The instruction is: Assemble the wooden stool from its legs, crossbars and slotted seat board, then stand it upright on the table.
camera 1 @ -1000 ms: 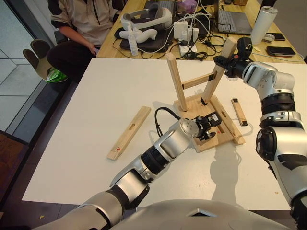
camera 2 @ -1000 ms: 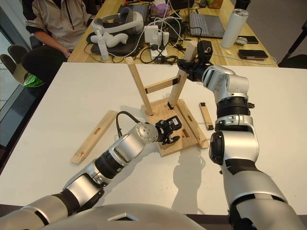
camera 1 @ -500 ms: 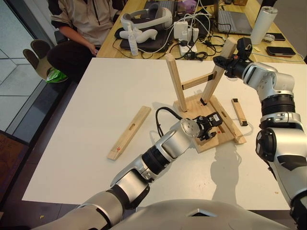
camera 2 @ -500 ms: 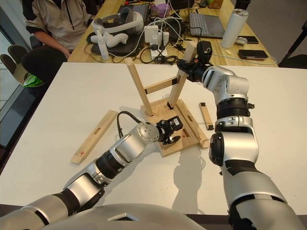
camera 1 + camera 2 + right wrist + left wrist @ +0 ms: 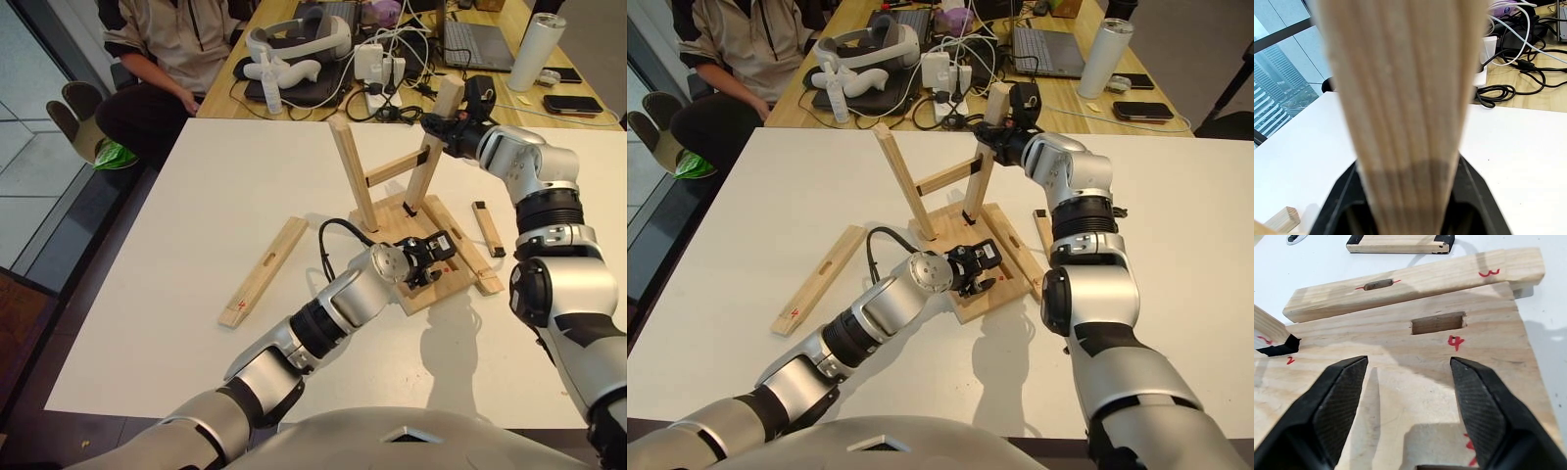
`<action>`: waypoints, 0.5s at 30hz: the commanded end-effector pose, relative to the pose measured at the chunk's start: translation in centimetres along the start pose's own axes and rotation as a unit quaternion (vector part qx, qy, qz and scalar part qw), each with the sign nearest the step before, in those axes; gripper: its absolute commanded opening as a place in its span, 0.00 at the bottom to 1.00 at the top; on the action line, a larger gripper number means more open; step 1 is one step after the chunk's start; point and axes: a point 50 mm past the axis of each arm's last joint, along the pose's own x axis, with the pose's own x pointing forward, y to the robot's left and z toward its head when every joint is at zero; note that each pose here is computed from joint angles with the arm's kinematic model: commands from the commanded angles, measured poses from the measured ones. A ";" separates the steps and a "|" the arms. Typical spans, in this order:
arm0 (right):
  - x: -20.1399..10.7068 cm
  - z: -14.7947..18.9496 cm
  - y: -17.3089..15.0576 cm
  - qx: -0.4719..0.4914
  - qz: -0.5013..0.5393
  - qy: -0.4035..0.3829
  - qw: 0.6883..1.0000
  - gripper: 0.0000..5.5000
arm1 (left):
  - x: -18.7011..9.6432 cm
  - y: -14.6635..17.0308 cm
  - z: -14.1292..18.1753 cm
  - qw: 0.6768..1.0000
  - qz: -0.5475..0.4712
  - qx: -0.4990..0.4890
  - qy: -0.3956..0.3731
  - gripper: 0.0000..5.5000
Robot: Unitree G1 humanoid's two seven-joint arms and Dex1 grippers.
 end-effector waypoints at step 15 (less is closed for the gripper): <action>0.7 -4.0 4.1 -0.079 0.101 0.077 0.989 0.18 | 0.6 -0.1 -2.5 0.998 -0.006 0.002 0.059 0.58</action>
